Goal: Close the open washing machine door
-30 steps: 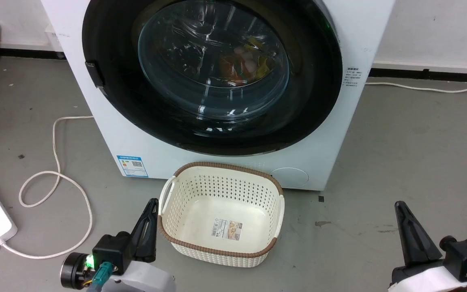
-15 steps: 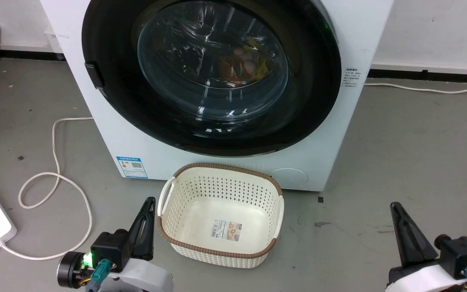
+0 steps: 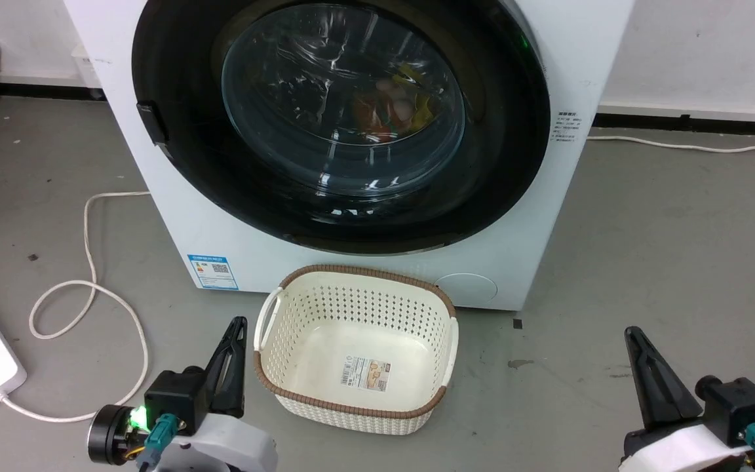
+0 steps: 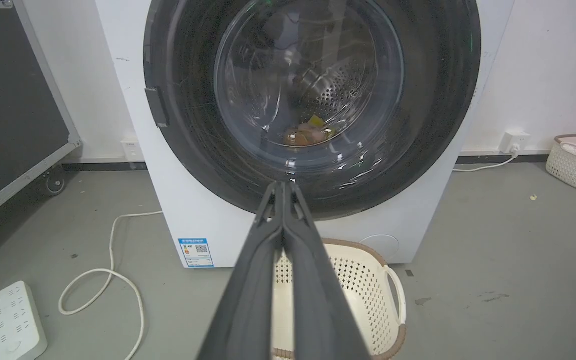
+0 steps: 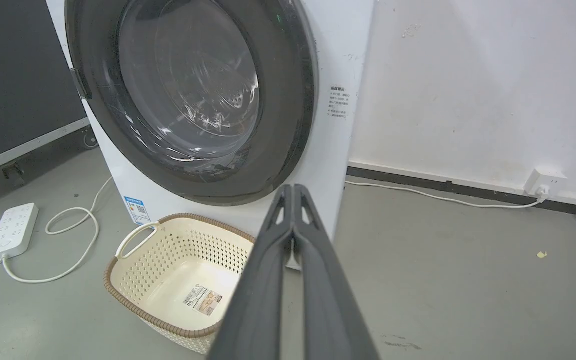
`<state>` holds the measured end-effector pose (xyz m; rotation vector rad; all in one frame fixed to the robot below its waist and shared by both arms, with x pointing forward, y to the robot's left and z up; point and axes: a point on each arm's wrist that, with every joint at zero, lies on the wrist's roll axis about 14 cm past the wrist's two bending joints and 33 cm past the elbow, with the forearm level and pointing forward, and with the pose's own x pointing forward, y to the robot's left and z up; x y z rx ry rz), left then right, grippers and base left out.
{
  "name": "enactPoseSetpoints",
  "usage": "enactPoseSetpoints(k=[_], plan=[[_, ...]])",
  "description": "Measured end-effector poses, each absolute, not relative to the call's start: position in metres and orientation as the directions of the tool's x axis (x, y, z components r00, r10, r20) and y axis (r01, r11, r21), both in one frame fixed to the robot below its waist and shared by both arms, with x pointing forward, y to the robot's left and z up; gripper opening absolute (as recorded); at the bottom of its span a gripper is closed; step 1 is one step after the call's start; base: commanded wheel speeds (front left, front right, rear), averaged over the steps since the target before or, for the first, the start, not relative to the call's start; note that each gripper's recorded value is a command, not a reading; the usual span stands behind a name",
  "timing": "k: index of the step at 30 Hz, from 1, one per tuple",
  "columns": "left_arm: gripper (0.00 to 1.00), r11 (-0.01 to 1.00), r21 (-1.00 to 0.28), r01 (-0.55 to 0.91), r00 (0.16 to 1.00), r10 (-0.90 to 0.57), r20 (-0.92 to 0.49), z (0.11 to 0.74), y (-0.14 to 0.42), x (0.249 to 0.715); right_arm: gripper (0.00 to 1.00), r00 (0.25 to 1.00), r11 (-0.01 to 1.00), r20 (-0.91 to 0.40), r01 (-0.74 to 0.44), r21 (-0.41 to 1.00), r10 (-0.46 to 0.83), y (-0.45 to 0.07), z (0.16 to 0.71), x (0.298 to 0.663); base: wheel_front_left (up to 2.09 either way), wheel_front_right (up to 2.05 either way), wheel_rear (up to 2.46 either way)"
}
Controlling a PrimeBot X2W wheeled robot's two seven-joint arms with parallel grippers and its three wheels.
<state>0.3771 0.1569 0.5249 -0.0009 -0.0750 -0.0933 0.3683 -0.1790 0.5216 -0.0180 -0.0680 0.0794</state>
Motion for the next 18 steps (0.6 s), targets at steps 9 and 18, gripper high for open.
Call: enactPoseSetpoints(k=[9, 18], plan=[[0.00, 0.997, 0.008, 0.079, 0.994, -0.079, 0.072, 0.5267, 0.1598, 0.3776, 0.00, 0.995, 0.996, 0.053, -0.084, -0.022, 0.085, -0.1772, 0.5209, 0.3683, 0.00, 0.00, 0.00], [0.00, 0.997, 0.009, 0.072, 0.995, -0.072, 0.062, 0.5275, 0.1613, 0.3780, 0.00, 0.995, 0.995, 0.041, -0.091, -0.029, 0.092, -0.1749, 0.5203, 0.3680, 0.00, 0.00, 0.00]])
